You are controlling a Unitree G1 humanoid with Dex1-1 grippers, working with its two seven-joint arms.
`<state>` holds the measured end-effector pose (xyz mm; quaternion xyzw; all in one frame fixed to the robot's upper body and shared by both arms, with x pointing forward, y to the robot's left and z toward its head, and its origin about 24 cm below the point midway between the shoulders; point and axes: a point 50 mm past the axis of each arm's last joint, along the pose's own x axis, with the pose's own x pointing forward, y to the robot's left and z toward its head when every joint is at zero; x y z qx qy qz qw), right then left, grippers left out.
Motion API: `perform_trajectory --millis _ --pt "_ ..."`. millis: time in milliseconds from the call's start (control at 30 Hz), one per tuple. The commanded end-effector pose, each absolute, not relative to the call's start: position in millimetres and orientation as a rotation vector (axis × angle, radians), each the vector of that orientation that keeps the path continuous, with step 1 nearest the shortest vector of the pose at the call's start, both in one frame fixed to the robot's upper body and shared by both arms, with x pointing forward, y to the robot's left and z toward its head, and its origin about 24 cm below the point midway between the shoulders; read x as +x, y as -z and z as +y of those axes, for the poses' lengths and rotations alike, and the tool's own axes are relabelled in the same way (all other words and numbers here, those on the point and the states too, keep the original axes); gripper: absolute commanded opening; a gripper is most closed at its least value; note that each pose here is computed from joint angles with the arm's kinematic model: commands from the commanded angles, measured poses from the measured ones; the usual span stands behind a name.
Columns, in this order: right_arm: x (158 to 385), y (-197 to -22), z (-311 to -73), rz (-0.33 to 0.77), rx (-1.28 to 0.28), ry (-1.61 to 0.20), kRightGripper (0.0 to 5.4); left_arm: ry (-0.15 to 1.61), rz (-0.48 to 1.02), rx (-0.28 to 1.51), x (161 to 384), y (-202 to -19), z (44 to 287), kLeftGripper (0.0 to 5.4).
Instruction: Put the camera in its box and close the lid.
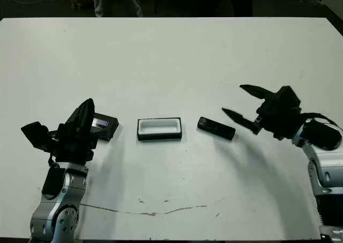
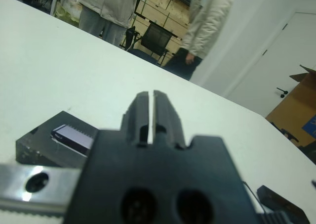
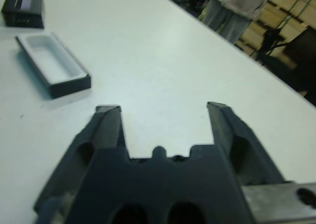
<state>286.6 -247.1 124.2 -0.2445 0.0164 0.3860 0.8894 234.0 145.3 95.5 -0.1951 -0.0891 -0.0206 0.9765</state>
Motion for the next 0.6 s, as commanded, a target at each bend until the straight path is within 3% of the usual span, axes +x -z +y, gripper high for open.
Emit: perform_trajectory --millis 33,167,333,600 --pt "286.3 -115.5 -250.0 0.095 -0.501 -0.838 4.58 0.021 -0.137 -0.384 232.5 -87.5 148.8 0.00" --pt "285.0 -108.1 -250.8 0.132 -0.503 -0.872 5.38 0.015 -0.130 -0.376 232.8 -86.9 149.3 0.00" --pt "285.1 -105.1 -253.1 0.167 -0.542 -0.903 5.38 0.013 -0.124 -0.376 233.5 -85.6 149.4 0.00" --pt "289.6 -95.2 -261.6 0.233 -0.479 -0.919 5.30 0.008 -0.120 -0.369 234.8 -84.2 149.3 0.00"
